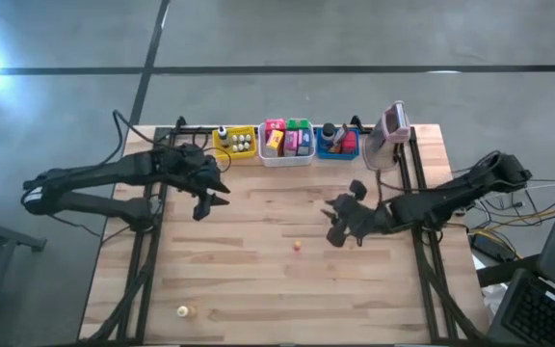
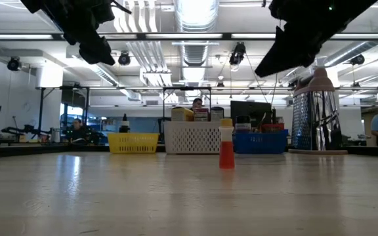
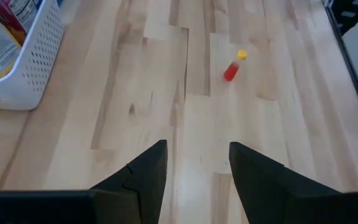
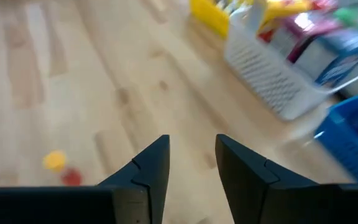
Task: Pick & Place Kitchen Items
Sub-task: Put the yellow food coloring bottle into the yellow basket
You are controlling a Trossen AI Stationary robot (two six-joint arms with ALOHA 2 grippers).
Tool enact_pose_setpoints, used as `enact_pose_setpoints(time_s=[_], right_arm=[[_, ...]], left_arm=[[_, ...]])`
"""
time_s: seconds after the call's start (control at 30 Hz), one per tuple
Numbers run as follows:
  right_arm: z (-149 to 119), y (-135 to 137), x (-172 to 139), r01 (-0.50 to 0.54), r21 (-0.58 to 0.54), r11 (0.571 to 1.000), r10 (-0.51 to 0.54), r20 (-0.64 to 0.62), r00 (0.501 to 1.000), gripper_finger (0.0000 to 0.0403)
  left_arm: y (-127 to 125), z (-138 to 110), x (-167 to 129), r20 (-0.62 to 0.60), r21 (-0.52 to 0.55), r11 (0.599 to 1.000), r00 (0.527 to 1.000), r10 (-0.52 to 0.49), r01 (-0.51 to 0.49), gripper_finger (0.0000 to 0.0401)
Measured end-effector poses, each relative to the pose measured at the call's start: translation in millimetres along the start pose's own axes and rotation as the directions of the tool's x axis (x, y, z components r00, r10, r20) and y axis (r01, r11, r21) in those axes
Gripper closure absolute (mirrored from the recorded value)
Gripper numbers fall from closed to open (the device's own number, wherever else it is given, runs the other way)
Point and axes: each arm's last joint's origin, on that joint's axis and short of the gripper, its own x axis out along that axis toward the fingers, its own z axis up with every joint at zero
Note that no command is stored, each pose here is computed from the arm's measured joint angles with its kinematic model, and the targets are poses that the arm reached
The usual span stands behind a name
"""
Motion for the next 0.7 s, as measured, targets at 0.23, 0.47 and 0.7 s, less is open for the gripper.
enact_pose_setpoints(time_s=[0.23,0.47,0.7], right_arm=[[-22,20,4,-0.067,0.082,0.994,0.077,-0.119,0.99,0.0257],[-44,44,1,-0.088,0.145,0.986,0.113,-0.174,0.978,0.0254],[-66,70,2,-0.1,0.266,0.959,0.145,-0.154,0.977,0.0275]], left_arm=[[2,5,7,0.019,0.015,1.0,1.0,0.009,-0.01,0.0223],[4,6,12,0.01,0.009,1.0,1.0,0.02,-0.02,0.0222],[4,9,13,0.04,0.014,1.0,0.999,0.02,-0.021,0.0222]])
